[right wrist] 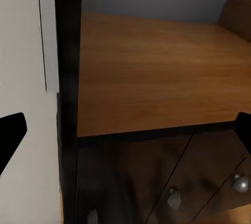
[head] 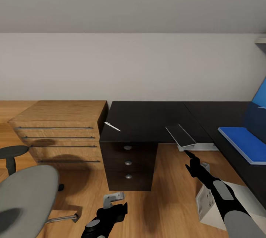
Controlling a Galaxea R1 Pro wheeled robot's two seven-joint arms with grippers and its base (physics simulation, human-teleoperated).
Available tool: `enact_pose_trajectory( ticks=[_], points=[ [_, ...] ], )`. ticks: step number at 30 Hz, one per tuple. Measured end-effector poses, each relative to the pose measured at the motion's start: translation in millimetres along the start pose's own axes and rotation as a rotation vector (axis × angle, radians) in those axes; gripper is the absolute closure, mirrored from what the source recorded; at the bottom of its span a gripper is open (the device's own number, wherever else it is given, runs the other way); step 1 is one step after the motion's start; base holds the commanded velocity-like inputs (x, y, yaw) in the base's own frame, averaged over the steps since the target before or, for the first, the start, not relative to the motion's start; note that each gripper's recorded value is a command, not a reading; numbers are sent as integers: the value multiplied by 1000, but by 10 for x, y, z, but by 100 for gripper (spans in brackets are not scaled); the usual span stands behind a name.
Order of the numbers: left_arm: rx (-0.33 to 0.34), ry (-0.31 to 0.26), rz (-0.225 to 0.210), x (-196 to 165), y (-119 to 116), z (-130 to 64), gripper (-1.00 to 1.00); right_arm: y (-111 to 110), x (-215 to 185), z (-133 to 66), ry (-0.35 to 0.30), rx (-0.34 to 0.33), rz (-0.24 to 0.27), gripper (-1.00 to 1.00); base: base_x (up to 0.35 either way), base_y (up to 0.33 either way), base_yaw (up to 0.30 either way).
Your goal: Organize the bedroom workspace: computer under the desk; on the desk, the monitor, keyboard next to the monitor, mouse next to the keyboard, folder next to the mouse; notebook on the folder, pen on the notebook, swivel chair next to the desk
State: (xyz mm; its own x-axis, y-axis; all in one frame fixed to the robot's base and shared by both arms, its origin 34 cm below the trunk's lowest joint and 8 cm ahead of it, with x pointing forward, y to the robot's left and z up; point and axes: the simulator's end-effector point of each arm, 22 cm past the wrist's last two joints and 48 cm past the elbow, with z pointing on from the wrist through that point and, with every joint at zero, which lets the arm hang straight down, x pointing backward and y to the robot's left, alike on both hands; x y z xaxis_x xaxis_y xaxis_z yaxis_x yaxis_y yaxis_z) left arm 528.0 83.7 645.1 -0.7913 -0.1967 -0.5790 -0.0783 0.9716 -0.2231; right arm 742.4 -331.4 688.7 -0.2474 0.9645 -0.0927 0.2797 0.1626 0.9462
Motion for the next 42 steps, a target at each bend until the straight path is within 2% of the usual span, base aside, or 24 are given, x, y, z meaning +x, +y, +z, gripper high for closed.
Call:
enact_pose_trajectory(
  ticks=[21, 25, 42],
  points=[
    [3, 3, -2, 10, -13, 0, -100, 56, -88, -26, -8, -24, -7, -100, 81, 0, 0],
    [1, 3, -1, -39, -24, -53, -100, 133, -94, -40, -8, -24, -9, -100, 2, 0, 0],
    [1, 3, -2, -40, -18, -53, -100, 128, -61, -33, 2, -21, -15, -100, 66, 0, 0]
  ],
)
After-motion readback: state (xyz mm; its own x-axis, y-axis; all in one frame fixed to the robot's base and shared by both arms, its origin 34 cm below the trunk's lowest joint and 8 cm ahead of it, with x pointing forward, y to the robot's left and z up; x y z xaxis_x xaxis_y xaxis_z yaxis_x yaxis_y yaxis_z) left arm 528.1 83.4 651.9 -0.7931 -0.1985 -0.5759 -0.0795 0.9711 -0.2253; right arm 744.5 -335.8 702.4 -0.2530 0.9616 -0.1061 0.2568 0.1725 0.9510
